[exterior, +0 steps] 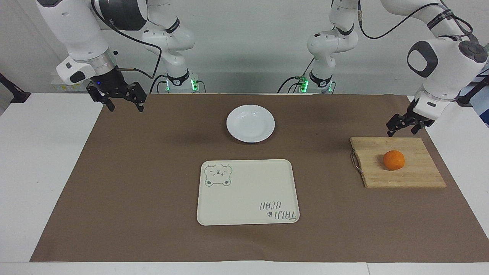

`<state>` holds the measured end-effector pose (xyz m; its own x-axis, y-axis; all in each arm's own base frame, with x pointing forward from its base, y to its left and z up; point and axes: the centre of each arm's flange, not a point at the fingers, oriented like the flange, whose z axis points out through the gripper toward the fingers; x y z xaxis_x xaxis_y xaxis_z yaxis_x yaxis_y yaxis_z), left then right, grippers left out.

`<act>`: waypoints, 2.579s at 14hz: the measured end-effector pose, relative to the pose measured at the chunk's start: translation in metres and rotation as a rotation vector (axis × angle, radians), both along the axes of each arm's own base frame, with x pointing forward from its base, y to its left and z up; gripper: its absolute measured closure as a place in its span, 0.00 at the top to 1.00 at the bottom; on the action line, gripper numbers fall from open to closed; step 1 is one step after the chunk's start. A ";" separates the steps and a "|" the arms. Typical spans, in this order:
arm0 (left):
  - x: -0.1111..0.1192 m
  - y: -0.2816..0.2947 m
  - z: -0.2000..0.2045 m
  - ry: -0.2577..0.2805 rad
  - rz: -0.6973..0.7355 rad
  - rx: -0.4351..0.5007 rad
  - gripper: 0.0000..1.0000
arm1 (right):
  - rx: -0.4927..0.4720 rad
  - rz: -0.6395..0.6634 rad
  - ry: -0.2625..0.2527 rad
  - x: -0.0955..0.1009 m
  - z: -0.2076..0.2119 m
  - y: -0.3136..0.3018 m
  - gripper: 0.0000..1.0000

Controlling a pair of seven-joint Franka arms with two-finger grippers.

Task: Place orange and plate with both arms
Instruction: 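Reach the left gripper down to the orange on the cutting board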

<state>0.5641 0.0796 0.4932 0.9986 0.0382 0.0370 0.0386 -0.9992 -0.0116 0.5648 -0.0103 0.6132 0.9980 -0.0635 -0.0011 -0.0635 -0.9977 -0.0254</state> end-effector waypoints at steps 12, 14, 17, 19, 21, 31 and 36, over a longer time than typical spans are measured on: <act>0.002 0.005 0.002 -0.020 0.003 0.013 1.00 | 0.000 0.000 0.000 0.000 0.000 0.000 1.00; 0.003 0.006 0.003 -0.033 0.003 0.015 1.00 | 0.000 0.000 0.000 0.000 0.000 0.000 1.00; 0.007 0.019 -0.010 -0.036 0.020 0.017 1.00 | 0.000 0.000 0.000 0.000 0.000 0.000 1.00; 0.015 0.040 -0.030 -0.053 0.012 0.022 1.00 | 0.000 0.000 0.000 0.000 0.000 0.000 1.00; 0.020 0.054 -0.052 -0.041 0.009 0.022 1.00 | 0.000 0.000 0.000 0.000 0.000 0.000 1.00; 0.030 0.051 -0.117 -0.020 -0.005 0.013 1.00 | 0.000 0.000 0.000 0.000 0.000 0.000 1.00; 0.031 0.049 -0.119 -0.020 -0.010 0.012 1.00 | 0.000 0.000 0.000 0.000 0.000 0.000 1.00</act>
<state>0.5951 0.1283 0.3747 0.9980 0.0281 0.0573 0.0295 -0.9993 -0.0229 0.5648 -0.0103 0.6132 0.9980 -0.0635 -0.0011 -0.0635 -0.9977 -0.0254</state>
